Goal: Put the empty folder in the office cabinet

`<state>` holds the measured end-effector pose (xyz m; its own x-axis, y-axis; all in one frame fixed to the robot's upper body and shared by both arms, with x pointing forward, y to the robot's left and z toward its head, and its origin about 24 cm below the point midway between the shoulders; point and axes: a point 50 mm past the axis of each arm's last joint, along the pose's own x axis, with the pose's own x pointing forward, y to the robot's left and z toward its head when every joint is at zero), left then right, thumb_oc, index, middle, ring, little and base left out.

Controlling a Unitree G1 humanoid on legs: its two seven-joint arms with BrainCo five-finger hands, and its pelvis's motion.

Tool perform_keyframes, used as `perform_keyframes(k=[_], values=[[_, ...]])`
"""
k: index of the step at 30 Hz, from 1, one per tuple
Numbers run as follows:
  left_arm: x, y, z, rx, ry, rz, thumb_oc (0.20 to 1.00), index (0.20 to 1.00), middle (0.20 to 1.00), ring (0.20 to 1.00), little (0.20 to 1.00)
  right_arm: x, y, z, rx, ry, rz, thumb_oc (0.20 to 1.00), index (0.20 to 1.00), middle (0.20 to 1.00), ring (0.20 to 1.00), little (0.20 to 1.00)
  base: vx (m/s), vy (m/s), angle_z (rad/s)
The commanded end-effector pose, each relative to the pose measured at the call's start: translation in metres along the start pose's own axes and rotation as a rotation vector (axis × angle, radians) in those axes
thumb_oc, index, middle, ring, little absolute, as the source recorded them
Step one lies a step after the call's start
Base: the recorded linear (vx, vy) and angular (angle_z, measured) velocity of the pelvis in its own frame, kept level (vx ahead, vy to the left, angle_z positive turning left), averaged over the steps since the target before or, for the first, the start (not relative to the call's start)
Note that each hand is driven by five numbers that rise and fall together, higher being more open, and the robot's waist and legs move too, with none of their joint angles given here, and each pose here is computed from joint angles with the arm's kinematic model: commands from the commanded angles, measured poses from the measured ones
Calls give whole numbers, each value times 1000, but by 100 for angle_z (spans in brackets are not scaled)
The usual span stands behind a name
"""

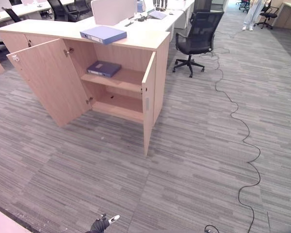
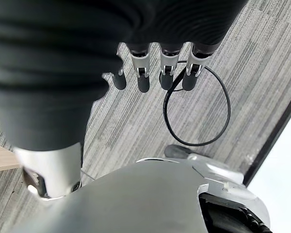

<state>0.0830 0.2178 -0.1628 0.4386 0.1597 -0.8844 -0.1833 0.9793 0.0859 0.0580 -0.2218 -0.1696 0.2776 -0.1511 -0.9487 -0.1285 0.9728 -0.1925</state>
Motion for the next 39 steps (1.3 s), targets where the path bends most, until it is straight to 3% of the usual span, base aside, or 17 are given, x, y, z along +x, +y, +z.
perform_keyframes(k=[1, 39], values=[[4, -5, 11, -62, -22, -3, 1000, 1000, 1000, 1000, 1000, 2, 1, 5, -3, 1, 8, 1000, 1000, 1000, 1000, 1000, 0, 0, 0], [6, -11, 15, 79, -27, -16, 1000, 1000, 1000, 1000, 1000, 2, 1, 6, -1, -2, 4, 1000, 1000, 1000, 1000, 1000, 0, 0, 0]])
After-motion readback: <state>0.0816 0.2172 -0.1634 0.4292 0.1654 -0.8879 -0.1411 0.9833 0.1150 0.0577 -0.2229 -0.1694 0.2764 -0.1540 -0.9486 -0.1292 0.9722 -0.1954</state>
